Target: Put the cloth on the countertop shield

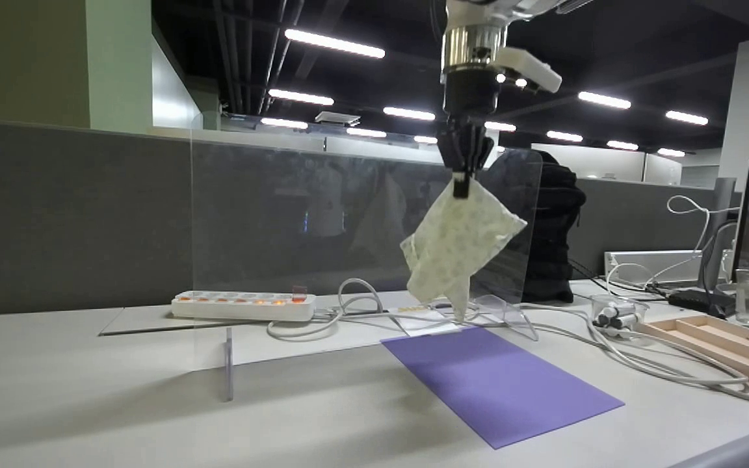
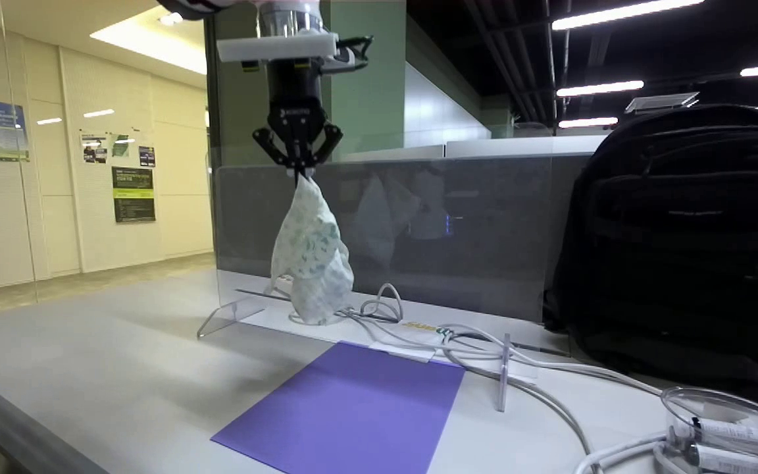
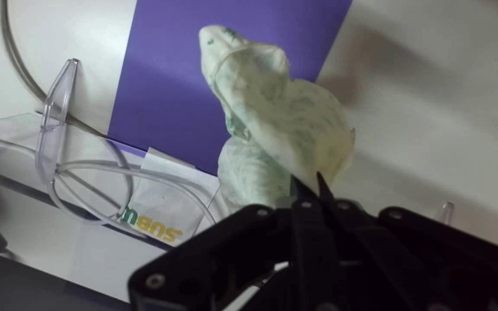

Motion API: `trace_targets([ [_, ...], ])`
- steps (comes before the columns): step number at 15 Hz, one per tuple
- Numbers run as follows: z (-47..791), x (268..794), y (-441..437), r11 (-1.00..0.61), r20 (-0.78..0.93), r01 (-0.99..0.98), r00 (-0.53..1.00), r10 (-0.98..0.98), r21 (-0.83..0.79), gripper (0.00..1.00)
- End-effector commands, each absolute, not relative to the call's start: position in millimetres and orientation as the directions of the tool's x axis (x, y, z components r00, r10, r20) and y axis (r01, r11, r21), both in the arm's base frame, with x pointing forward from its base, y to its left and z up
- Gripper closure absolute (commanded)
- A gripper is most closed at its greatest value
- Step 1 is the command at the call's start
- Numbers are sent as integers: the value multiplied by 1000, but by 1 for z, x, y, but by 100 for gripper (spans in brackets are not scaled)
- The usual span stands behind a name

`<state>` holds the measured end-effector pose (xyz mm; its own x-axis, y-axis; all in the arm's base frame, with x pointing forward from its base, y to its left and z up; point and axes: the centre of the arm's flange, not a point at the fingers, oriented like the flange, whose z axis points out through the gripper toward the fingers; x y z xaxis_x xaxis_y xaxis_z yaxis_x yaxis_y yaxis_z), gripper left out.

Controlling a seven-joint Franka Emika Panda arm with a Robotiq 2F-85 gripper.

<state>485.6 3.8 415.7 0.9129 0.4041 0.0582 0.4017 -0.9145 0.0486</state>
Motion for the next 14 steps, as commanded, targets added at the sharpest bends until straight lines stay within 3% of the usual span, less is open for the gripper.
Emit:
trace_targets([
  [1,432,483,7,-913,59,405,911,408,46,99],
  [5,451,481,11,-912,65,409,909,411,39,100],
  [8,451,486,25,-952,80,303,949,305,33,100],
  [14,500,528,26,-996,286,81,955,86,29,100],
])
